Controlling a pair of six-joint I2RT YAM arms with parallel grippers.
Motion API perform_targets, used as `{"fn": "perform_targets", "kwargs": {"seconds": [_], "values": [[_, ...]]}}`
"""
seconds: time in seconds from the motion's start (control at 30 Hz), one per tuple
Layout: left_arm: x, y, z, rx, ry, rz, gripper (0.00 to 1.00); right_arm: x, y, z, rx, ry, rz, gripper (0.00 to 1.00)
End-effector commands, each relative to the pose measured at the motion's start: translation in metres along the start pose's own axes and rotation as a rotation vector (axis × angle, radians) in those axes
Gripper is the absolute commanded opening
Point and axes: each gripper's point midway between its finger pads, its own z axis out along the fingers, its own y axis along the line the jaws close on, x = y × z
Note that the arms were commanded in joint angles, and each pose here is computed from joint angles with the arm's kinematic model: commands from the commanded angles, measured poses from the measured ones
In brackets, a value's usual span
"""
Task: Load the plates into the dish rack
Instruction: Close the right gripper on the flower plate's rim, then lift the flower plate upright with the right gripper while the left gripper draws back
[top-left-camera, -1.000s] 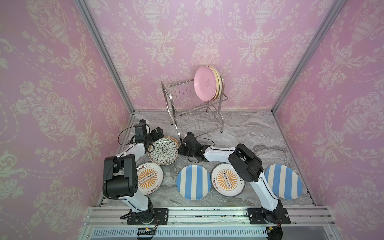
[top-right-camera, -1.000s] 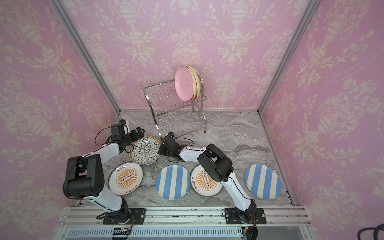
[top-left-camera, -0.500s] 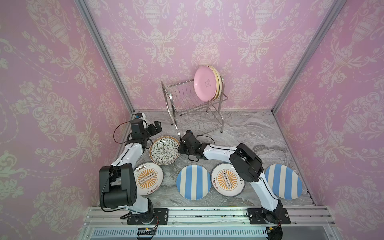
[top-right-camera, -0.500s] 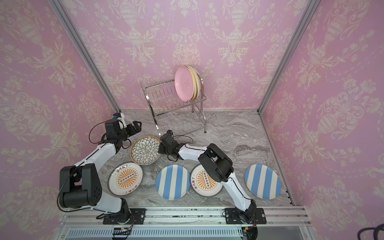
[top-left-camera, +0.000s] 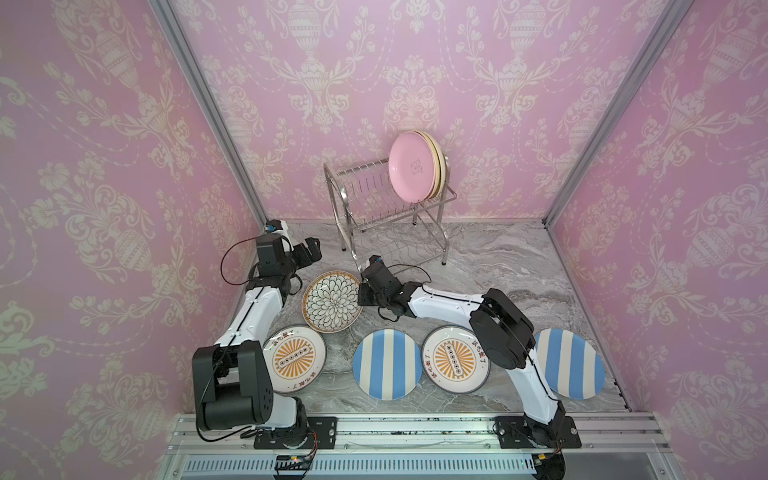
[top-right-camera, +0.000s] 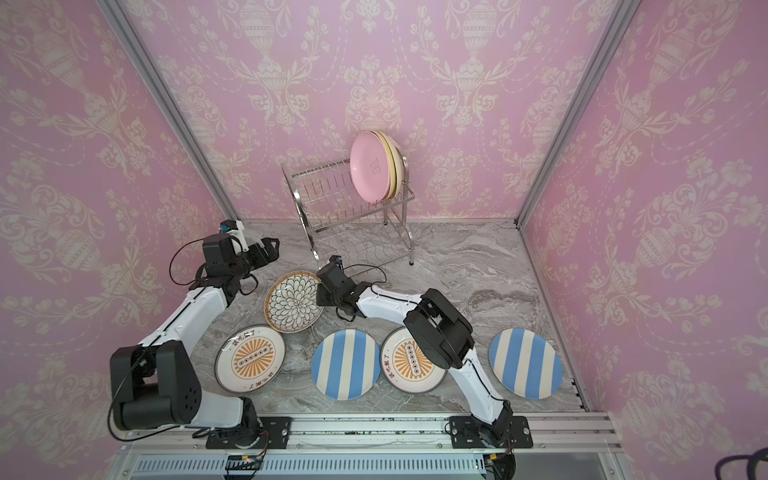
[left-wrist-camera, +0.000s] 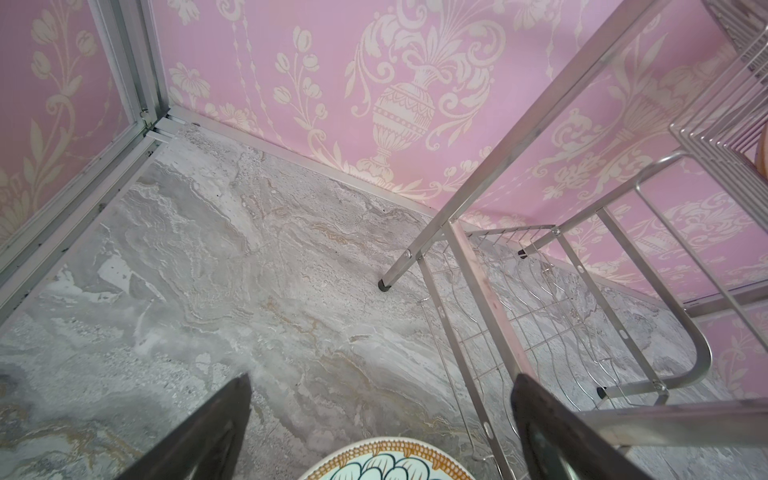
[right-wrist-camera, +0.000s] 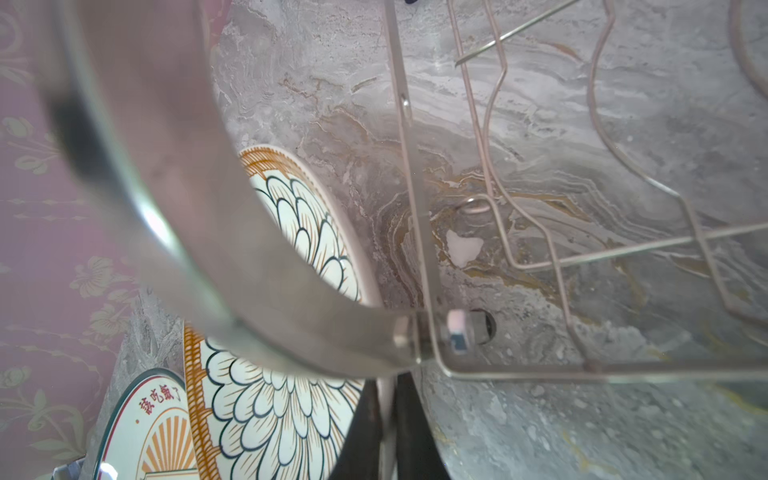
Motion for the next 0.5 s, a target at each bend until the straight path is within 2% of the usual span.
{"fn": "perform_targets", "kwargs": {"seconds": [0.0, 0.27, 0.47], "values": [[-0.016, 0.001, -0.01, -0.032, -0.03, 0.042, 0.99, -0.066, 0.079, -0.056, -0.234, -0.183, 0.012, 0.0], [-0.02, -0.001, -0.019, -0.037, -0.049, 0.053, 0.99, -0.086, 0.111, -0.047, -0.332, -0.235, 0.029, 0.0], [-0.028, 0.0, -0.033, -0.064, -0.066, 0.074, 0.99, -0.091, 0.143, -0.063, -0.387, -0.252, -0.023, 0.0]]}}
